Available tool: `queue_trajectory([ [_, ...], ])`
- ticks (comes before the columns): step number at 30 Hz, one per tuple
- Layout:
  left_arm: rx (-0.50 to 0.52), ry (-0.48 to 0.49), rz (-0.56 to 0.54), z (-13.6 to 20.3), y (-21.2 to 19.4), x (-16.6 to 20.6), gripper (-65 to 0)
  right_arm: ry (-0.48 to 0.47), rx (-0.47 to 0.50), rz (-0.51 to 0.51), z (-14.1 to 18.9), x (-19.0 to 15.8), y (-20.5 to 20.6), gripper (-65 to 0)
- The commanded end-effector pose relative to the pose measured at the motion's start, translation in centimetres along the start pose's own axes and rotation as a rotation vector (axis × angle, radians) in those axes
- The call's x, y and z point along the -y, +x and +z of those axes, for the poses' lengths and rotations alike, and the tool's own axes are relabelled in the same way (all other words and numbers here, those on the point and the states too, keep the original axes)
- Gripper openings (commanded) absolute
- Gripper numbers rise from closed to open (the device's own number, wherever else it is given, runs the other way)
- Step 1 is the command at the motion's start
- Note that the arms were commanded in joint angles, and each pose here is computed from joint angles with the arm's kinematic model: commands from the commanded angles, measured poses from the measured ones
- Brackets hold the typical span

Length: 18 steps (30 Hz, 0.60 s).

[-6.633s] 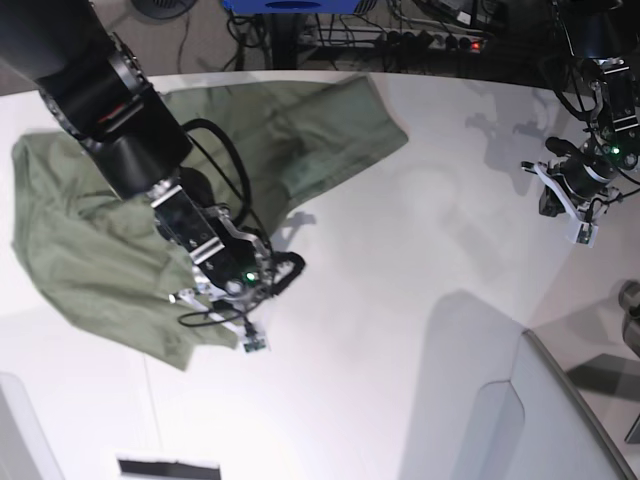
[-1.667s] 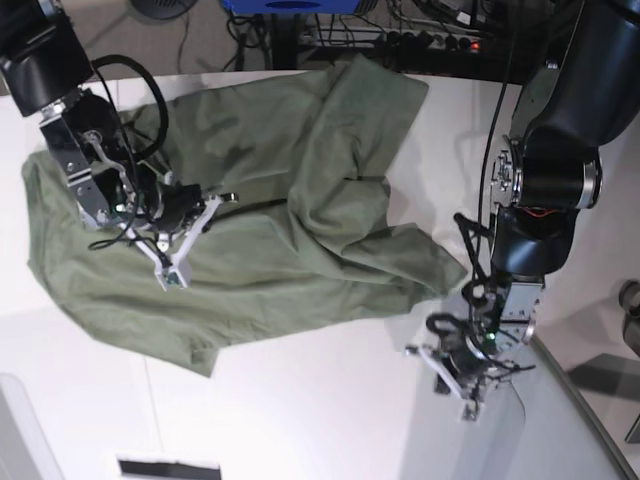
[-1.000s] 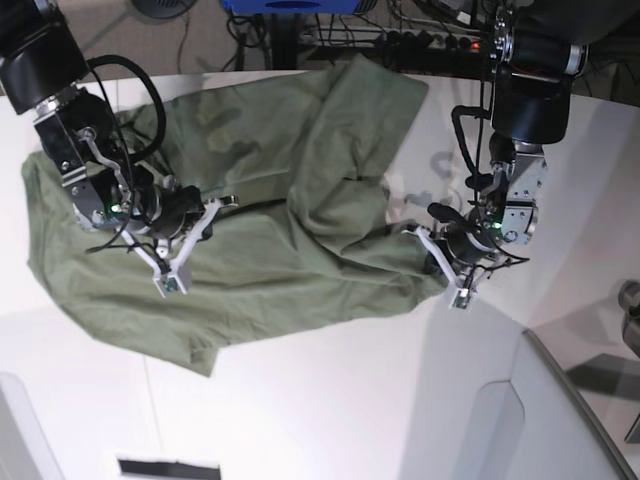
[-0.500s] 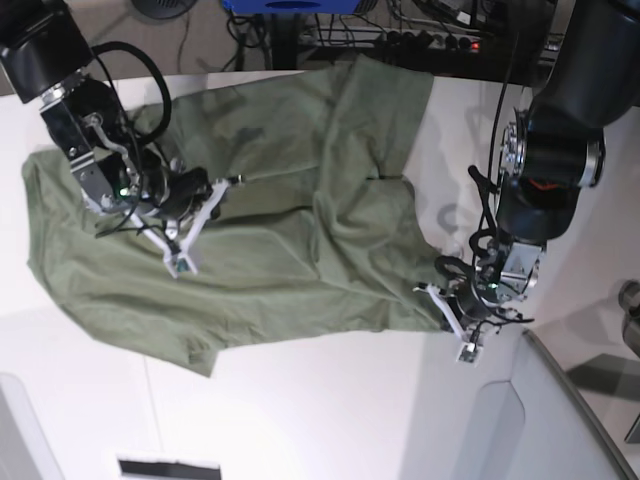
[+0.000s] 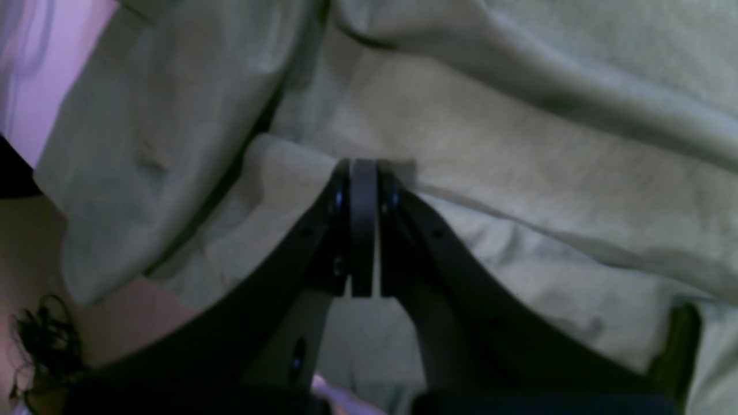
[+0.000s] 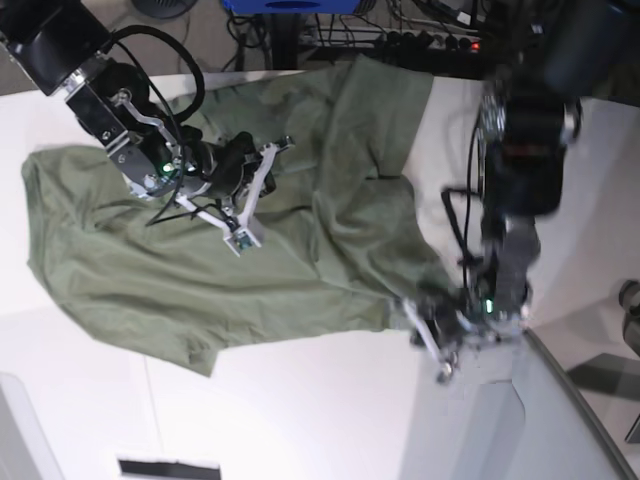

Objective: Layout the t-shirt on the table in an organized manner, then fold the t-shirt properly
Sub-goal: 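Pull the held edges apart with both grippers to spread the shirt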

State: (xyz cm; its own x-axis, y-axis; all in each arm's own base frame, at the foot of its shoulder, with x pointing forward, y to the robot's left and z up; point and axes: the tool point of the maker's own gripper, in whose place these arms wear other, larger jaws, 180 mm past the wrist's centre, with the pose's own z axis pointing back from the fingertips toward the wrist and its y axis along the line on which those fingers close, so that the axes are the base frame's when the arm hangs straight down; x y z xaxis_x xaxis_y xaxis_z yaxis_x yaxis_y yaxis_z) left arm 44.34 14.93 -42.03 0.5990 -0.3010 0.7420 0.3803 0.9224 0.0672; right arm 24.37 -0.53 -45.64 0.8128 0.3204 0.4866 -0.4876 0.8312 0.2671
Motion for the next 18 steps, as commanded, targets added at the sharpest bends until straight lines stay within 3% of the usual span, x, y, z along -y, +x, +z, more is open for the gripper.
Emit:
queue_trajectory([
  [1,0.068,0.017,-0.026,1.3,2.3,-0.1,-65.0,-0.009,0.03,-0.001,0.2,0.7,1.0,-63.5],
  [9,0.016,-0.063,-0.067,7.3,-5.0,7.8,-65.0,-0.072,0.016,-0.074,0.0,3.9,0.3,-63.5],
  [12,-0.023,-0.141,-0.104,8.3,-7.5,11.7,-65.0,-0.081,0.026,-0.087,0.2,4.4,0.7,-63.5],
  [18,-0.098,-0.186,-0.095,9.5,-11.5,14.2,-65.0,-0.096,0.039,-0.107,0.6,5.2,1.1,-63.5],
])
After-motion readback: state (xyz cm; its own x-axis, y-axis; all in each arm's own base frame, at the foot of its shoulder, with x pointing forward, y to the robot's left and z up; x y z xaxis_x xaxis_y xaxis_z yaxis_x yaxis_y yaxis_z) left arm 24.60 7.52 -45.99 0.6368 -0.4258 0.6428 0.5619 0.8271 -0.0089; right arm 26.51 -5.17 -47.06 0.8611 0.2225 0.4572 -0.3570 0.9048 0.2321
